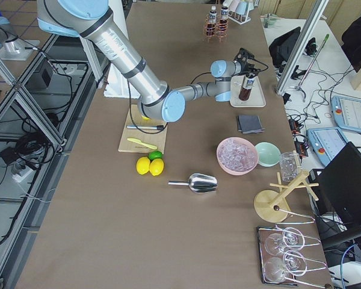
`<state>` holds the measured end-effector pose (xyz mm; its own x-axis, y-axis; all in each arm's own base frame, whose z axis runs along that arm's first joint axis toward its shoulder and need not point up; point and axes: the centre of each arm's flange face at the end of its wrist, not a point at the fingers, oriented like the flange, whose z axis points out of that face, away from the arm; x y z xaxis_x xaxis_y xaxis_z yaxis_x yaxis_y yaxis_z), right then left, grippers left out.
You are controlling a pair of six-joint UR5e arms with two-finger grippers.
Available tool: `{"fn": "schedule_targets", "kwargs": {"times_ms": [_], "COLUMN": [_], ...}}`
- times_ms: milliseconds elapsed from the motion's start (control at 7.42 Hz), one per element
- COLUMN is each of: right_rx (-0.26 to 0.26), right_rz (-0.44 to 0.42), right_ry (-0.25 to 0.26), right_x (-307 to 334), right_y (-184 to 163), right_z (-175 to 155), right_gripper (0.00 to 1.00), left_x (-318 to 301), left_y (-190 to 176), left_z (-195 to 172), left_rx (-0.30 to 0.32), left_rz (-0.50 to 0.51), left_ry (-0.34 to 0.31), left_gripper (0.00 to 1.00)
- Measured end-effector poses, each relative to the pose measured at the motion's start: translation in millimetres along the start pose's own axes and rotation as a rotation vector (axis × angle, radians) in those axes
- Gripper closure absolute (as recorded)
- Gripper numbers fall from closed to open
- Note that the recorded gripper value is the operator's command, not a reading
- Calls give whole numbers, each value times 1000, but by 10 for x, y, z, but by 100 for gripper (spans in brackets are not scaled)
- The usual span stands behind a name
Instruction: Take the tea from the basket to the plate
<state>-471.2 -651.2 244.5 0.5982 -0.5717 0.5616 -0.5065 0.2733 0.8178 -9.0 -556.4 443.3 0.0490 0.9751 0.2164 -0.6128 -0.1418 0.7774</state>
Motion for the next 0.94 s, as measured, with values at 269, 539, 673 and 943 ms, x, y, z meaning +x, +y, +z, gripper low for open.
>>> {"fn": "schedule_targets", "kwargs": {"times_ms": [269,539,673,943], "right_rx": [11,36,53,60], "right_rz": [3,13,19,28], "right_ry": [-7,-19,-24,-16], "right_x": [-31,-77,-65,91], "right_y": [-56,-183,-277,-299], "right_z": [-18,-74,-141,-329], "right_gripper": [0,0,0,0], "left_x": [-14,-15,-14,-11], "left_y": [348,548,603,652], "left_z": [68,152,182,205], "left_rx": [-7,-14,-17,-20], "left_rz": [-48,-84,-93,-102], "left_ry": [15,33,38,42], "left_gripper": [100,100,100,100]}}
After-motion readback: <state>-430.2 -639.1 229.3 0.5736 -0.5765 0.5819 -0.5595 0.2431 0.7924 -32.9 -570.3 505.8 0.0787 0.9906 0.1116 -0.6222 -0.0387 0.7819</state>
